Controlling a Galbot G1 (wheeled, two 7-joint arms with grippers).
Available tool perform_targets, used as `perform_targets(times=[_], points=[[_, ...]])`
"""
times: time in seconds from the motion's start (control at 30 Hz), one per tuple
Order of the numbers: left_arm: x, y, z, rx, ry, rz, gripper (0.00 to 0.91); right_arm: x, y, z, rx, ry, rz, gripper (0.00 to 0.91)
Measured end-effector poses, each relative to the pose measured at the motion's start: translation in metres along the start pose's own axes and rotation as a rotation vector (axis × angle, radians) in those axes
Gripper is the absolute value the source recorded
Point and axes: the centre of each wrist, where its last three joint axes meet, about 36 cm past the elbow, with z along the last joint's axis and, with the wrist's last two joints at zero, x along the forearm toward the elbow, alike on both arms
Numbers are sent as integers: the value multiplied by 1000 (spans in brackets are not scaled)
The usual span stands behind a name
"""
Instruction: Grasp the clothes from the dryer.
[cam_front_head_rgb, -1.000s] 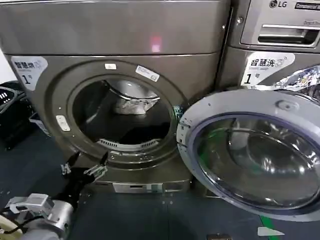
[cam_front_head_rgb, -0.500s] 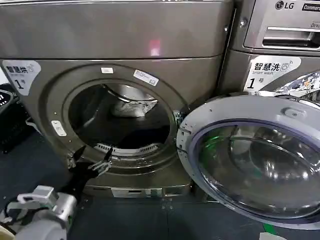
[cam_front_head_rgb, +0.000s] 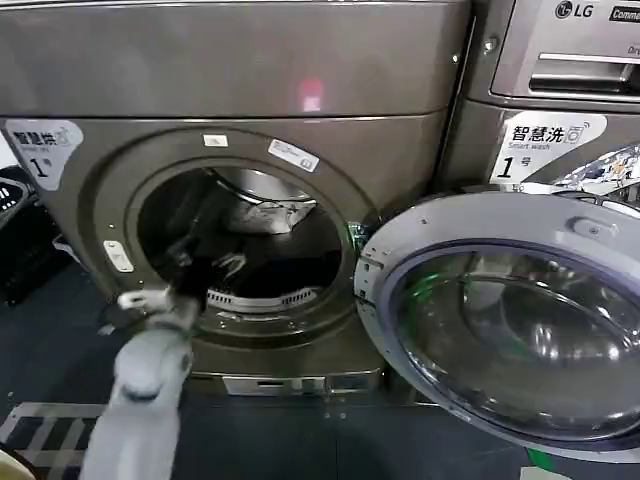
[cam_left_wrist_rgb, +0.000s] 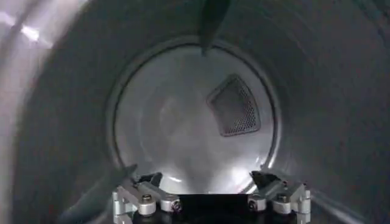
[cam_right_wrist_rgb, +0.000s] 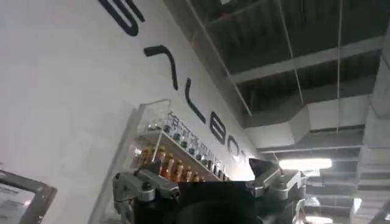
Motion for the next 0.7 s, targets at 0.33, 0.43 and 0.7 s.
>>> perform_targets(times=[0.33, 0.43, 0.7], points=[[-76, 7, -2, -19, 33, 12, 907, -2, 3, 0, -12, -16, -15, 907], [-93, 8, -2, -20, 54, 23, 907, -2, 2, 0, -15, -21, -16, 907], [-124, 9, -6, -31, 135, 73, 907, -1, 0, -3, -19, -34, -18, 907]])
